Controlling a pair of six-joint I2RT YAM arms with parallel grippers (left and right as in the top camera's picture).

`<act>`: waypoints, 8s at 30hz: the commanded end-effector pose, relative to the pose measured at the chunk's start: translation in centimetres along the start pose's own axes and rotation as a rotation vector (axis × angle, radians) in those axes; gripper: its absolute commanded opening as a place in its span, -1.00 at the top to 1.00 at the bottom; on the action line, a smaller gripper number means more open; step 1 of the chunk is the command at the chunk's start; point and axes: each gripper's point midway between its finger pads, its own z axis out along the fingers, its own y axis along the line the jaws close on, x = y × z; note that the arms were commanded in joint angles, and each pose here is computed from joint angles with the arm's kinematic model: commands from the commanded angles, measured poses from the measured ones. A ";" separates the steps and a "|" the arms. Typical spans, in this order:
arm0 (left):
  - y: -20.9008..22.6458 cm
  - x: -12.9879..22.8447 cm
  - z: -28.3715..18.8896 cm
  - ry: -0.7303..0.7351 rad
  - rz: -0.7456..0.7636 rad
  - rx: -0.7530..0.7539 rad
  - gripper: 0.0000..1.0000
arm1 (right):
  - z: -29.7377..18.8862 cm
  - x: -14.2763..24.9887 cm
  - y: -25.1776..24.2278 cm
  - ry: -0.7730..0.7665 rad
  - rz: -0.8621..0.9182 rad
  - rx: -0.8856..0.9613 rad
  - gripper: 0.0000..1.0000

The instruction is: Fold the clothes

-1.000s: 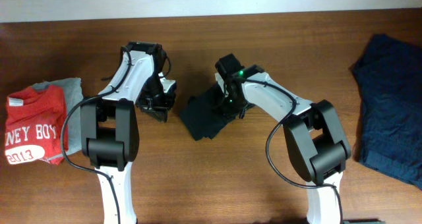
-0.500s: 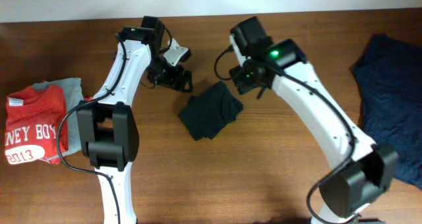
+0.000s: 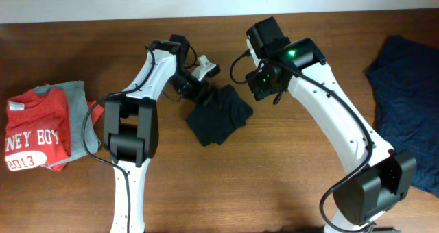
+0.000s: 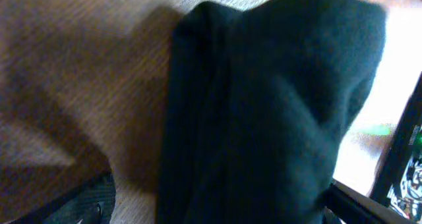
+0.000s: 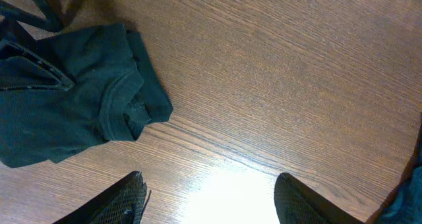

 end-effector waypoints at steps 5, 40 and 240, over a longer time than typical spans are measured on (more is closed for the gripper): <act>0.1 3.0 3.4 0.133 -0.097 0.068 0.52 | 0.0 0.0 -0.4 0.001 0.016 0.017 -0.34; 6.0 17.0 -41.3 -0.516 -0.797 -0.824 0.99 | 0.5 3.9 -6.8 0.147 0.138 0.068 -0.32; -11.5 23.3 -20.6 -0.614 -0.222 -0.736 -0.98 | -4.7 17.5 -6.6 -1.242 0.254 0.171 -0.98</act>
